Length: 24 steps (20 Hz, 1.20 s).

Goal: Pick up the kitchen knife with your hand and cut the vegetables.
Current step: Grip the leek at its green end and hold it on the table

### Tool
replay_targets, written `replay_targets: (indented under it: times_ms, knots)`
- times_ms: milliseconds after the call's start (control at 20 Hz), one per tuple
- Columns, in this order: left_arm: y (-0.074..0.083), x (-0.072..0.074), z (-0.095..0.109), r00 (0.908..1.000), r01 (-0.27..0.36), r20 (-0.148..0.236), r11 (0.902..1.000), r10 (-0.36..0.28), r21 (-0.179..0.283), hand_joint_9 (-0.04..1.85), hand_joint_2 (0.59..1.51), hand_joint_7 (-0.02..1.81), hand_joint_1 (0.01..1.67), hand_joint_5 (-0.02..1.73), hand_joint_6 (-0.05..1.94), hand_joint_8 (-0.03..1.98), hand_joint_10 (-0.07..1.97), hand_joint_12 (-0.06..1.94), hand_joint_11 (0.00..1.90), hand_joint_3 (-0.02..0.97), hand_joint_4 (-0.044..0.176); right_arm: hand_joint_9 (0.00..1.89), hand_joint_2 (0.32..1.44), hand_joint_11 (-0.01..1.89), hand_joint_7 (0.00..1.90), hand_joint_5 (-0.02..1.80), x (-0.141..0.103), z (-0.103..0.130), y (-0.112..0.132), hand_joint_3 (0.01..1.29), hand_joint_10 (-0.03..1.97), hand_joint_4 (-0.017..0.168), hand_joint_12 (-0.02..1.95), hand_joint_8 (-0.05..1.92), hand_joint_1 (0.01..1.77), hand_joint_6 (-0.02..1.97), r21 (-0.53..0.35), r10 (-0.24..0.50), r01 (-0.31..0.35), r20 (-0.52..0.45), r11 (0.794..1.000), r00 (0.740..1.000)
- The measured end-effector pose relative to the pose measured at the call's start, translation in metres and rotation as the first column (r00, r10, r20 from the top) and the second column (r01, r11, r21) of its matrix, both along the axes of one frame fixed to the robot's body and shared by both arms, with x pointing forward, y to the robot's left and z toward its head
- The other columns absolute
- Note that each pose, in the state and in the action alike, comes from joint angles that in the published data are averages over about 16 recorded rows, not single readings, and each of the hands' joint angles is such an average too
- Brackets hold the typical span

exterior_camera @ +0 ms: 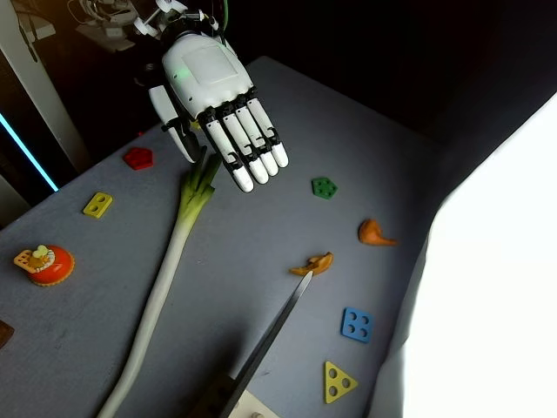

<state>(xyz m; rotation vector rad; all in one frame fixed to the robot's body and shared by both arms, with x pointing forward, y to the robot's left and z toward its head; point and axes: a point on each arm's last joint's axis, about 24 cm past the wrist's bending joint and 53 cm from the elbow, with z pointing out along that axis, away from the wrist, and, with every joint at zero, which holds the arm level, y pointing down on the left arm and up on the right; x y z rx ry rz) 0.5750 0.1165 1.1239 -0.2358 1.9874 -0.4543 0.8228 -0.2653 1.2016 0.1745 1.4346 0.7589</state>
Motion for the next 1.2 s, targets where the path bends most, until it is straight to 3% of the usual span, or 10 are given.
replay_targets:
  times_ms: [300,950,1050,1200]
  knots:
    - [-0.001,-0.015,-0.024,0.9981,-0.016,-0.059,0.9992,0.018,0.037,0.07,1.403,0.07,0.52,0.06,0.0,-0.01,0.01,0.22,0.02,0.009,0.007,0.02,0.99,0.02,0.01,0.02,0.005,-0.008,0.005,0.02,-0.01,0.068,0.0,0.02,1.17,0.02,0.0,-0.002,0.002,-0.009,1.0,1.0]
    - [-0.019,-0.042,-0.05,0.9952,0.0,-0.098,1.0,0.001,0.002,0.1,1.39,0.08,0.44,0.05,0.0,-0.01,0.01,0.2,0.02,0.009,0.018,0.03,0.98,0.02,0.04,0.05,0.006,-0.02,0.014,0.02,0.0,0.057,0.01,0.02,1.2,0.03,-0.004,0.007,-0.007,-0.023,1.0,1.0]
    - [-0.021,-0.044,-0.053,0.9948,0.002,-0.101,1.0,-0.002,0.001,0.1,1.391,0.08,0.42,0.04,0.0,-0.01,0.01,0.21,0.02,0.009,0.019,0.05,0.98,0.02,0.08,0.08,0.006,-0.021,0.015,0.02,0.05,0.049,0.11,0.04,1.2,0.06,-0.003,0.009,-0.009,-0.025,1.0,1.0]
    - [-0.025,-0.048,-0.055,0.9944,0.008,-0.105,1.0,-0.009,-0.004,0.11,1.389,0.09,0.39,0.04,0.0,-0.01,0.01,0.22,0.02,0.01,0.021,0.09,0.98,0.02,0.15,0.13,0.006,-0.022,0.016,0.02,0.28,0.037,0.43,0.2,1.18,0.25,-0.002,0.01,-0.01,-0.025,1.0,1.0]
